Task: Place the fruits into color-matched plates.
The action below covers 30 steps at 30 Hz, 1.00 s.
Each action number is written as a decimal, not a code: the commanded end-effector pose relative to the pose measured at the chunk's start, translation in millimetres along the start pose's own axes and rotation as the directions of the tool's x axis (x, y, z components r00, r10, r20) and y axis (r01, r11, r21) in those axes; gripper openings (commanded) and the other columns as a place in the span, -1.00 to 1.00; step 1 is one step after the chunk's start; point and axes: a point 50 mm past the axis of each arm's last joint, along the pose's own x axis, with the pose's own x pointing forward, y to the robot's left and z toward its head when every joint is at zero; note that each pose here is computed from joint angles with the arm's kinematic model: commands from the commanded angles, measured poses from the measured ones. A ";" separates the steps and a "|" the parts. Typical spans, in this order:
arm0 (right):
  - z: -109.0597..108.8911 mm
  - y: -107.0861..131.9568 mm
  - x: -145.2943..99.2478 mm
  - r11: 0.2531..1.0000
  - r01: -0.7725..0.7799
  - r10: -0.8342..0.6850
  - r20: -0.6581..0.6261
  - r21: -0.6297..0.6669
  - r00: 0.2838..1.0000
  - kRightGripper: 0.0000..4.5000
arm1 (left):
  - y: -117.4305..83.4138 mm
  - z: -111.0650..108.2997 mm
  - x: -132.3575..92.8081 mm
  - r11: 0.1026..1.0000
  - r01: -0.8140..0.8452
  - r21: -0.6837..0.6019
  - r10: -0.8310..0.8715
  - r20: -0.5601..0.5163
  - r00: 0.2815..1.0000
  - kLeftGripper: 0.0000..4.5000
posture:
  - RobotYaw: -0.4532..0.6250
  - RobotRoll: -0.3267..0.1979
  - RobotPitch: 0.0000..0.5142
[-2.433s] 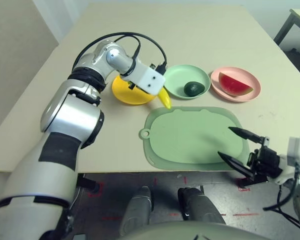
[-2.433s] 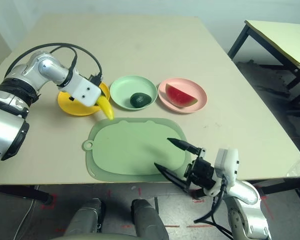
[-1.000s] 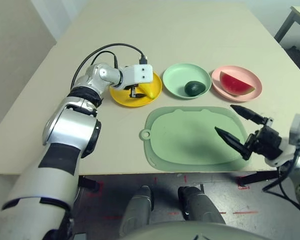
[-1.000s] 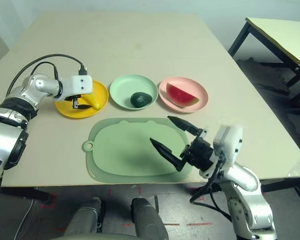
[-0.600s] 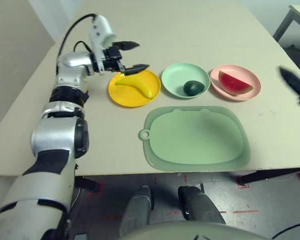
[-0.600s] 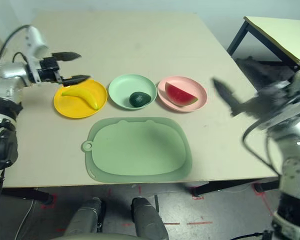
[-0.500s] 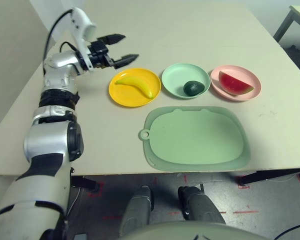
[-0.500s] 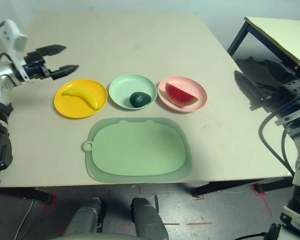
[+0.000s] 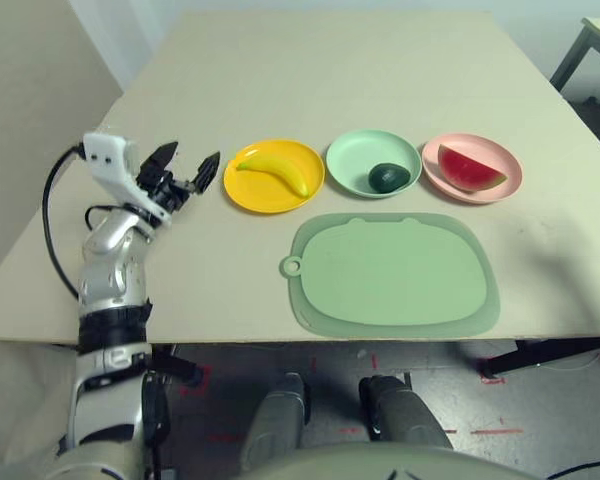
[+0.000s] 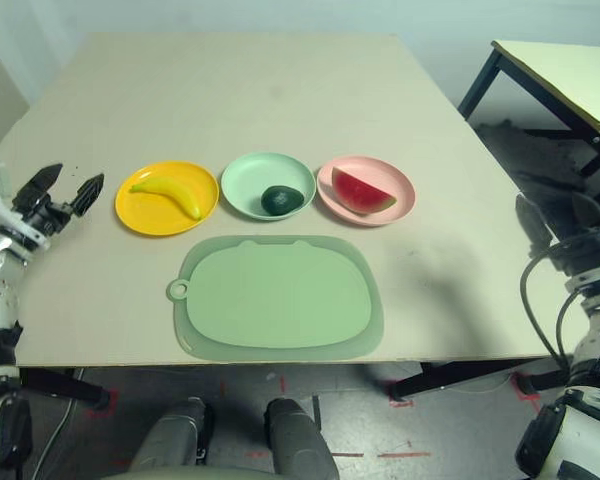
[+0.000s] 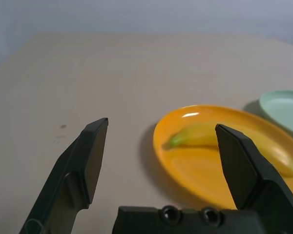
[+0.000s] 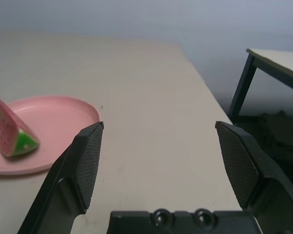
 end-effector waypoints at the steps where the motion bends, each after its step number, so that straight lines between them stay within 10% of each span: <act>1: -7.4 -3.3 -7.7 1.000 0.017 -0.017 -0.030 -0.007 0.999 1.00 | 2.7 -6.6 -14.9 0.999 -0.048 0.006 0.048 -0.006 0.999 0.99 | -0.16 0.25 -0.47; 30: -33.8 8.4 -22.5 0.996 -0.085 0.084 -0.145 -0.004 0.986 1.00 | 33.5 -33.5 -26.6 0.997 -0.030 0.074 0.039 -0.121 0.992 0.99 | -0.11 0.25 -0.45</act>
